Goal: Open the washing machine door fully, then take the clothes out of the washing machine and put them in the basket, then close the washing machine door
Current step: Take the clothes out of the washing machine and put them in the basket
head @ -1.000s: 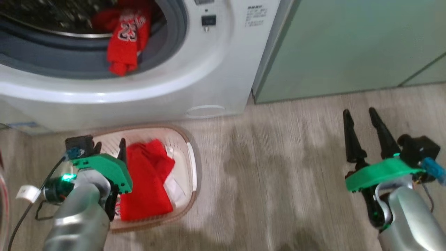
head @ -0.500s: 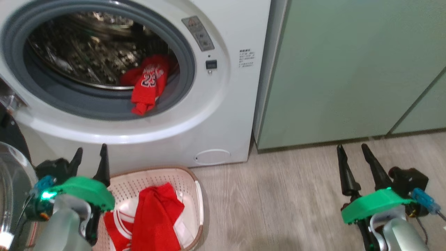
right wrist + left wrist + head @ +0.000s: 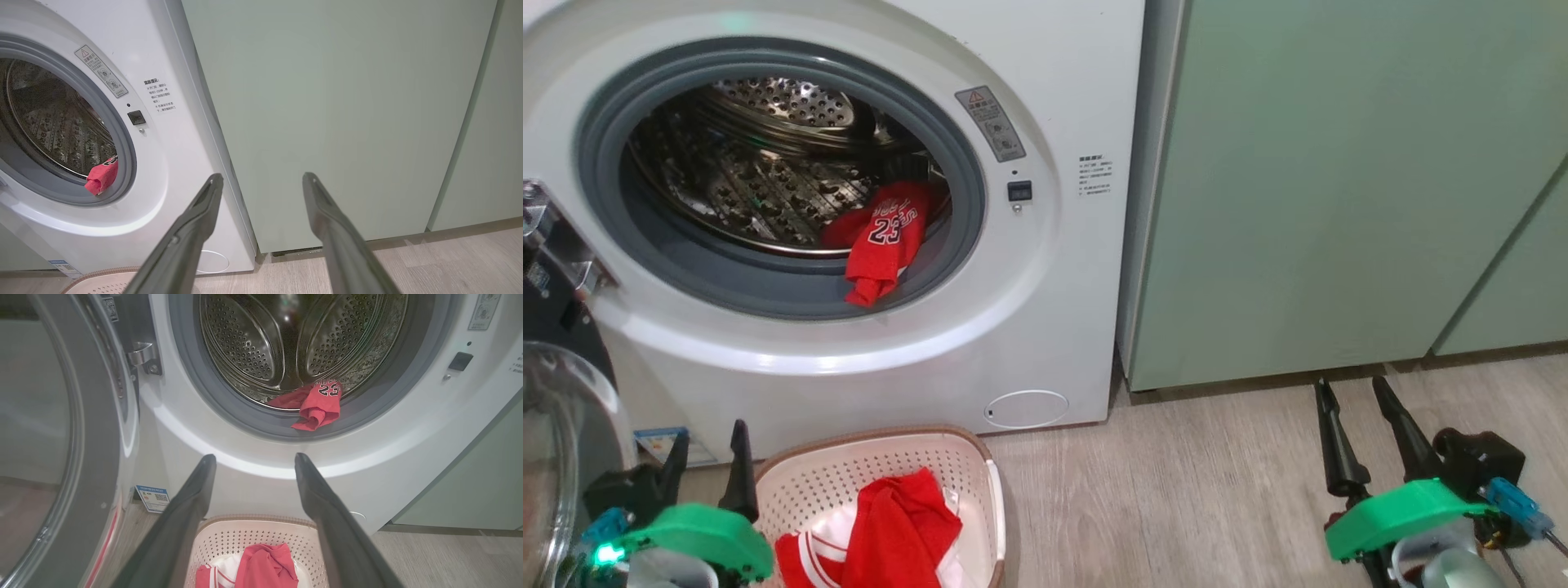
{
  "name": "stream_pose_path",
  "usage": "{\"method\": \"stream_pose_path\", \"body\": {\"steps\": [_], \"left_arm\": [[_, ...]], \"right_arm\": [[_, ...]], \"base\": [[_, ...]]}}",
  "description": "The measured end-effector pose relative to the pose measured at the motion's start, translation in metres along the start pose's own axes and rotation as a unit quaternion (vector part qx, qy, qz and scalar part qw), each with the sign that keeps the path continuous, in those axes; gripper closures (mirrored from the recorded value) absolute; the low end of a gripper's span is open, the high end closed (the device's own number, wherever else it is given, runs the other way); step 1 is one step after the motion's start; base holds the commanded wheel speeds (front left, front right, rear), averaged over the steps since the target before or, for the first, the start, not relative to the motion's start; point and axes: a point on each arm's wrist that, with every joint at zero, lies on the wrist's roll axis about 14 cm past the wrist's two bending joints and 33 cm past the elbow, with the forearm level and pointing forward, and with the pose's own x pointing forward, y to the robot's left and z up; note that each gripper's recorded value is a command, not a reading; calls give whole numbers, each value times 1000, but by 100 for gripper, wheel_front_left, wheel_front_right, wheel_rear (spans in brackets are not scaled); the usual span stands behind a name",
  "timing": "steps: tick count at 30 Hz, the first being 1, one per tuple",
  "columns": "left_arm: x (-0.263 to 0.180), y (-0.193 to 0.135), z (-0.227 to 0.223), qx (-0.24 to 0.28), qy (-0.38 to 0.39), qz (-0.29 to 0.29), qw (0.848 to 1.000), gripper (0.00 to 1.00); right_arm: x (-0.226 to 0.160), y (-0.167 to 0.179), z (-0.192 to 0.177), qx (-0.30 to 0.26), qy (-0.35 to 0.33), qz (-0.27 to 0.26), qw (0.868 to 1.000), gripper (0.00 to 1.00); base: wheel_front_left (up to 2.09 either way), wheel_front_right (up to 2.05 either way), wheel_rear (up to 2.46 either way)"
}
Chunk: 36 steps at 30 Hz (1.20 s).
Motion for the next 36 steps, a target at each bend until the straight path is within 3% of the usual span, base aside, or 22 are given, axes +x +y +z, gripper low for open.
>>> {"method": "stream_pose_path", "body": {"steps": [26,30,36], "left_arm": [[-3,-5,-22,6,35,-3,999,0],[9,-20,-42,1,102,-18,995,0],[50,-59,-28,-11,133,-62,989,0]], "right_arm": [[-2,1,-13,-7,19,1,1000,0],[-4,2,-19,-7,28,2,1000,0],[-12,-10,-27,-6,42,-18,999,0]], "base": [[0,0,0],[0,0,0],[0,0,0]]}}
